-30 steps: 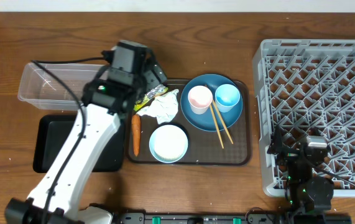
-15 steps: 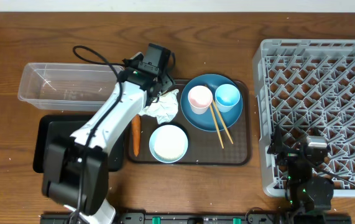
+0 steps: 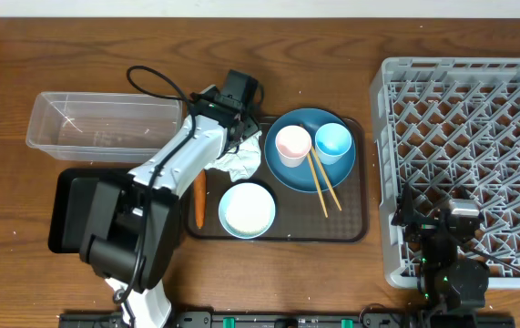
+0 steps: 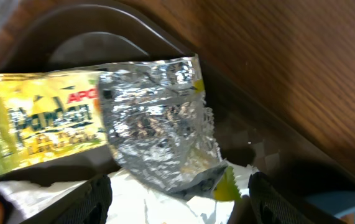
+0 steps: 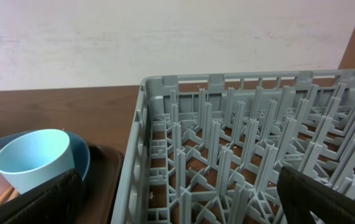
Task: Sort waste into correct bins and load items into the dishwasher rack
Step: 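Close the left gripper on the Pandan wrapper and lift it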
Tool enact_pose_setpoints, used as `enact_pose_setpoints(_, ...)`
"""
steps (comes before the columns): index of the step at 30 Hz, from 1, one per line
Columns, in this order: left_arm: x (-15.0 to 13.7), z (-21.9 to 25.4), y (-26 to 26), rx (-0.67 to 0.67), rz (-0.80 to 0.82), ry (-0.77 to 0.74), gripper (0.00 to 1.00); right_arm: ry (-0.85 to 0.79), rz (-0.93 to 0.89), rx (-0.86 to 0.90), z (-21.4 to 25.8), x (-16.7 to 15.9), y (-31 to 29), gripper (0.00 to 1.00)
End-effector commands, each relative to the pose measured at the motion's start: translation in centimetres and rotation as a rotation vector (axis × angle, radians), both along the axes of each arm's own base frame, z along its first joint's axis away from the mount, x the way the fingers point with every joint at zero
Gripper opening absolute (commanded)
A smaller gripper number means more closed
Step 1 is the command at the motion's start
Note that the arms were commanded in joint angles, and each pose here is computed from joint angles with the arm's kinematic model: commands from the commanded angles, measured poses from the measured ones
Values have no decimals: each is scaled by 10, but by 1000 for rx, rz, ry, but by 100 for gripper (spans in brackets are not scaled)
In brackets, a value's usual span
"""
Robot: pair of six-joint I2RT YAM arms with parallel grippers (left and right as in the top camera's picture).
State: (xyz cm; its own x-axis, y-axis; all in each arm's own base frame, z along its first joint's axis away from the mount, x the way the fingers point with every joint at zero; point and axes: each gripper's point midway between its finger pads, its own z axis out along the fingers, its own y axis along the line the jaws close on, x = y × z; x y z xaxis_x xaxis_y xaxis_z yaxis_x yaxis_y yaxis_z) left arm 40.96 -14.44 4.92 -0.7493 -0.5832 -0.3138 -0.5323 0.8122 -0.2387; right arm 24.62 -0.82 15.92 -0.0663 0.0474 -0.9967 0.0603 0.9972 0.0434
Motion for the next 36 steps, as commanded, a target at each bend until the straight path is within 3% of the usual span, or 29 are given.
enact_pose_setpoints(1,7,-8,-4,11,7,-9,73,0,-1,6,-1,0,0,99)
enact_pose_setpoints(7,6,-21,-7,23,-1,13,72,0,-1,6,-1,0,0,99)
enact_pose_setpoints(12,10,-19,-9,14,-1,-5,51,0,-1,6,-1,0,0,99)
enact_pose_setpoints(15,14,-18,-11,6,-2,-21,31,0,-1,6,-1,0,0,99)
enact_pose_setpoints(21,19,-15,-16,-20,-8,-45,6,0,-1,6,-1,0,0,99)
enact_pose_setpoints(36,32,21,-32,-119,-34,-141,6,0,-1,6,-1,0,0,99)
